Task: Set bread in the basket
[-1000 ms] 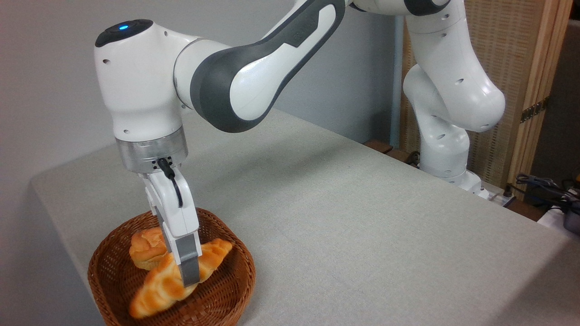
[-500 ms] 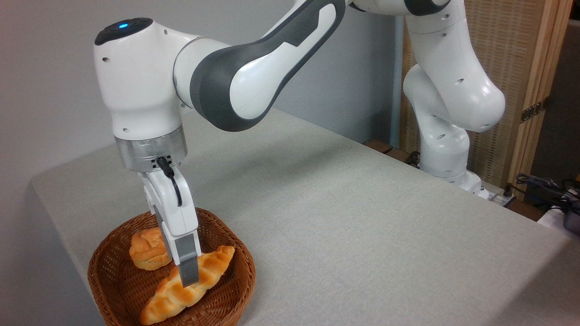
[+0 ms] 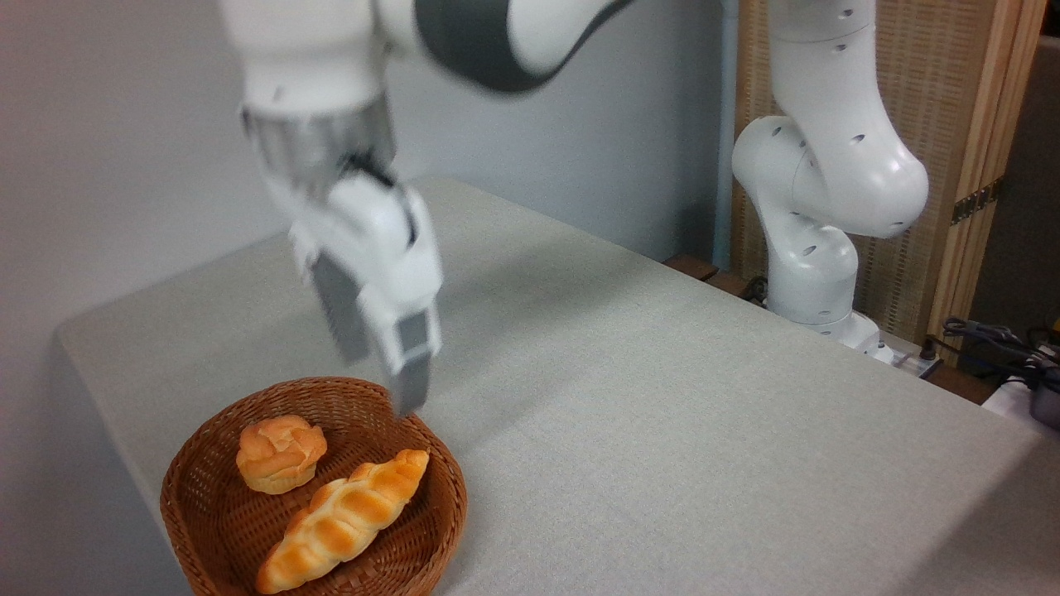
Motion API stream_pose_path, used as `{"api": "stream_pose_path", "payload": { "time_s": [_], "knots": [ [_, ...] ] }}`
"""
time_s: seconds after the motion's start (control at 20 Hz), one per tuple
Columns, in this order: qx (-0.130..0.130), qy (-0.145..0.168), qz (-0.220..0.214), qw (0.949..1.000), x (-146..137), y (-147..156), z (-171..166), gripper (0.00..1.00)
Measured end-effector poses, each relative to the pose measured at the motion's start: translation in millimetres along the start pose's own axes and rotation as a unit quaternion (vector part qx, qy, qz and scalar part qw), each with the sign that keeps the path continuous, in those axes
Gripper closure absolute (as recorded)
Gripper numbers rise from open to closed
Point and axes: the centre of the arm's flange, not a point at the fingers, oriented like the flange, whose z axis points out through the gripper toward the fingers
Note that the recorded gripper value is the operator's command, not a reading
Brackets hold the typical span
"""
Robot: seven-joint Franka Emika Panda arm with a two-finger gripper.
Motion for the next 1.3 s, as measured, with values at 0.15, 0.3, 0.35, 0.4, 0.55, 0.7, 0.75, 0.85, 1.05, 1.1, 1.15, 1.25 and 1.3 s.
{"api": "stream_pose_path", "payload": {
  "time_s": [0.15,0.3,0.35,0.4,0.55,0.7,0.75,0.85,1.05,1.1,1.15,1.25,1.3],
  "knots": [
    [-0.005,0.002,-0.002,1.0000,-17,18,-35,0.00],
    [-0.014,-0.002,0.004,0.9999,-27,39,-58,0.00],
    [-0.016,-0.004,0.005,0.9998,-24,45,-58,0.00],
    [-0.017,-0.006,0.005,0.9998,-22,48,-56,0.00],
    [-0.014,-0.021,0.001,0.9997,-15,53,-47,0.00],
    [0.004,-0.031,0.004,0.9995,-12,50,-43,0.00],
    [0.010,-0.032,0.004,0.9994,-12,48,-42,0.00],
    [0.019,-0.030,0.004,0.9994,-11,45,-41,0.00],
    [0.021,-0.029,0.004,0.9993,-11,45,-41,0.00],
    [0.021,-0.030,0.004,0.9993,-11,45,-41,0.00],
    [0.020,-0.030,0.004,0.9993,-11,45,-40,0.00],
    [0.020,-0.030,0.004,0.9993,-11,45,-40,0.00],
    [0.020,-0.030,0.004,0.9993,-11,45,-40,0.00]
  ]
}}
